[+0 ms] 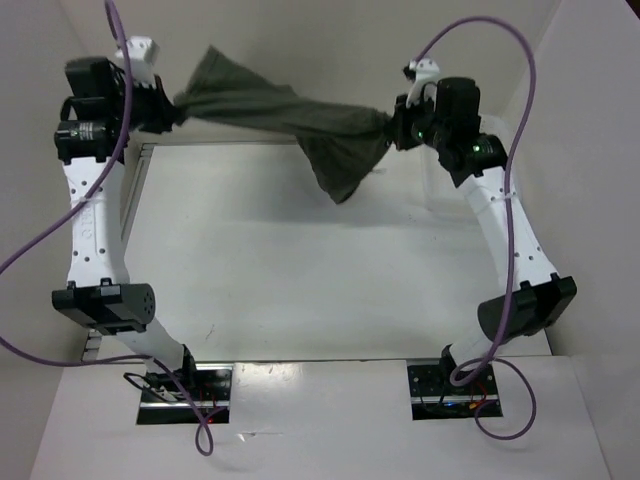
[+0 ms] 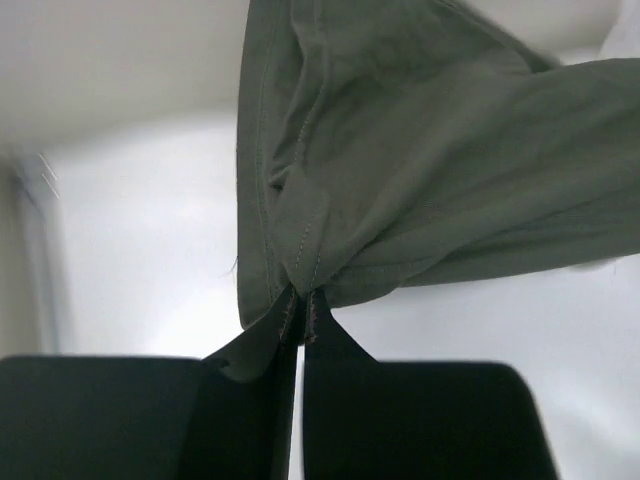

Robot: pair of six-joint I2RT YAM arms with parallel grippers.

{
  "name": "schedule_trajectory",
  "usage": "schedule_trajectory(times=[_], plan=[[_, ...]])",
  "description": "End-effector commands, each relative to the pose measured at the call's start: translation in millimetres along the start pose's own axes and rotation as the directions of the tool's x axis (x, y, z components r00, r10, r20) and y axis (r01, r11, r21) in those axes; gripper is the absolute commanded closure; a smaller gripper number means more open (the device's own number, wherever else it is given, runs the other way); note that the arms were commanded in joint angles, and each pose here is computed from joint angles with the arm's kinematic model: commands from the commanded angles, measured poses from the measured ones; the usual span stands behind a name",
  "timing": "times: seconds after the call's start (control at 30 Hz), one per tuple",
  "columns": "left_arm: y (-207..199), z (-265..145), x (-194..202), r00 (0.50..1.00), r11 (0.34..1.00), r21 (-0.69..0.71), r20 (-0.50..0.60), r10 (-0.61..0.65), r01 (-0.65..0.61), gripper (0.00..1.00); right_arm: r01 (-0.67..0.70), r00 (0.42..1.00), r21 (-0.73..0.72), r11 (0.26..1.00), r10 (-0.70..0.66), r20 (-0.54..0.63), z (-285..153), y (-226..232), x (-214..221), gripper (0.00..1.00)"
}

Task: Fold and stack the shorts
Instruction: Flatten the shorts out

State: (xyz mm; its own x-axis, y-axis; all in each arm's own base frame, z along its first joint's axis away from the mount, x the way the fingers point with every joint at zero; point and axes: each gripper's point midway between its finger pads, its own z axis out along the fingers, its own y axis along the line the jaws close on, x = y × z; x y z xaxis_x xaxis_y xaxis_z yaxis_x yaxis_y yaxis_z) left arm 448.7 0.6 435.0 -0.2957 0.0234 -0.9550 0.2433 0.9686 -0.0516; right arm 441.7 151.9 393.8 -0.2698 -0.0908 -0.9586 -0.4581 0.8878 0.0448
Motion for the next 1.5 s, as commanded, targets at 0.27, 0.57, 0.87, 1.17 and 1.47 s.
schedule_trajectory(times=[0.27,0.57,0.87,1.17,1.47], plan=[[-19.5,-67.6,278.6,0.776,0.971,-0.142,-0.583,-0.239,0.192,1.0,-0.006,0.811,-0.291,0.957,-0.165,-0.561,-87.6,53.2,256.7,1.0],[-51.6,-113.0,339.1,0.602,0.948,-0.149,-0.742,-0.296,0.281,1.0,-0.045,0.711,-0.569,0.821,-0.374,-0.595,-126.7,113.4,283.2,1.0],[-12.8,-53.2,292.9,0.743,0.968,-0.154,-0.62,-0.253,0.2,1.0,0.125,0.789,-0.443,0.888,-0.36,-0.497,-44.7,103.4,235.0,1.0],[63.7,78.3,50.7,0.985,0.992,-0.108,-0.159,-0.075,0.058,1.0,0.012,0.993,0.234,0.972,-0.039,0.114,95.7,-20.4,-60.2,1.0],[51.2,69.5,1.9,0.999,0.999,-0.045,-0.039,-0.024,0.022,1.0,0.065,0.989,0.166,0.984,-0.086,0.12,89.1,9.4,-68.7,1.0]])
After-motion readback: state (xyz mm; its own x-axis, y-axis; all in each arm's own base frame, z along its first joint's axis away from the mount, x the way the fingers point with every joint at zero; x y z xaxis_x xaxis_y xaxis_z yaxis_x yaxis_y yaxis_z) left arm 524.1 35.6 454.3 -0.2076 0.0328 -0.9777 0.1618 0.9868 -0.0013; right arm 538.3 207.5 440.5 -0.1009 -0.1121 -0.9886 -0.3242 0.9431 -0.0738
